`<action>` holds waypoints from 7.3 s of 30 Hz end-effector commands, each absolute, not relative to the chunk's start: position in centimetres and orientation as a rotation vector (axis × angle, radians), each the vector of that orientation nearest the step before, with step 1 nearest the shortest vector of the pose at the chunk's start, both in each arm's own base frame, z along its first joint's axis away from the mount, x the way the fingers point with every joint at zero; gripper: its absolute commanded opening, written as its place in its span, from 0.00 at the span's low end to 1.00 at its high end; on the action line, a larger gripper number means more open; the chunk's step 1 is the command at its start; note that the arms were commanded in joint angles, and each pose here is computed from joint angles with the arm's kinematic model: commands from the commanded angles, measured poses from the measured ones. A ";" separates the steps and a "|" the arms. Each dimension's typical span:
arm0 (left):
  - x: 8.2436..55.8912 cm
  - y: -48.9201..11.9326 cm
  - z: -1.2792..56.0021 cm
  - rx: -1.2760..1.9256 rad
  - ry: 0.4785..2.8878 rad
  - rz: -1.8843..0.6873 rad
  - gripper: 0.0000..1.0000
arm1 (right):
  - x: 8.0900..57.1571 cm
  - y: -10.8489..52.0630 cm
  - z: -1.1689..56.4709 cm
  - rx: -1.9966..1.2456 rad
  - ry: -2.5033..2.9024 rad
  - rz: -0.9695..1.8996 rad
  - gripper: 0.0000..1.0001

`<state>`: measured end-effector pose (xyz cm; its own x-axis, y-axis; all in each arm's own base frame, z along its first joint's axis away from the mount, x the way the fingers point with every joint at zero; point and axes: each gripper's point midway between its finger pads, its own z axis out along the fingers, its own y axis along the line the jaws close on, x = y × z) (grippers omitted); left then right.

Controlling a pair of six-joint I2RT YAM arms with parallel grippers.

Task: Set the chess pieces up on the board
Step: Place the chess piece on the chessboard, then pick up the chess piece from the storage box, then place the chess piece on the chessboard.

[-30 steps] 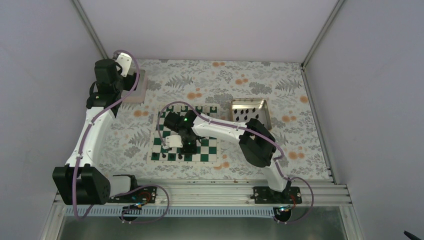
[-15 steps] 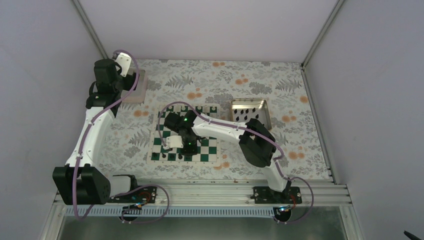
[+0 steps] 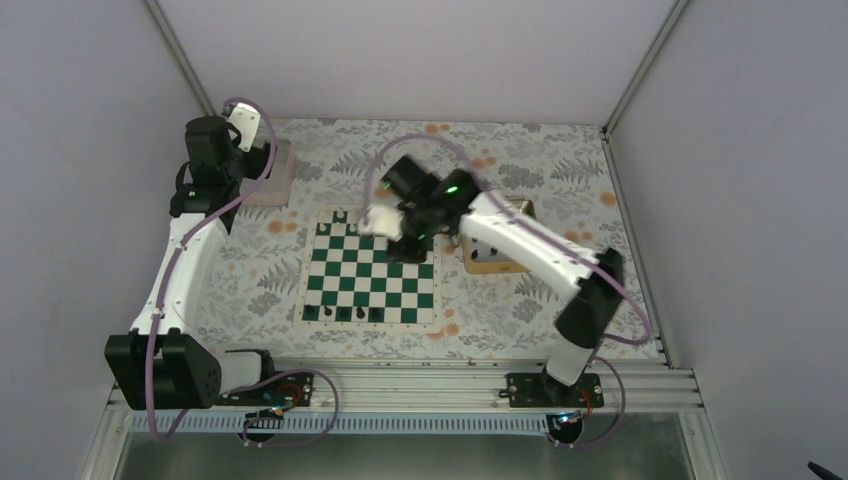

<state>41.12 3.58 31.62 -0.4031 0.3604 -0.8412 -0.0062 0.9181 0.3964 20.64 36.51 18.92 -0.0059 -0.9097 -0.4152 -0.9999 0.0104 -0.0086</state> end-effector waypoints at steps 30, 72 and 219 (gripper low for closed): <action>42.2 4.1 31.7 0.238 1.960 0.416 1.00 | 39.6 10.7 9.1 -1.134 2.701 -0.159 0.23; 42.8 3.9 30.8 0.242 1.987 0.392 1.00 | 34.5 10.0 6.2 -1.432 2.682 -0.041 0.32; 43.5 4.2 29.2 0.255 2.013 0.413 1.00 | 16.7 31.7 6.5 -2.223 2.264 0.227 0.34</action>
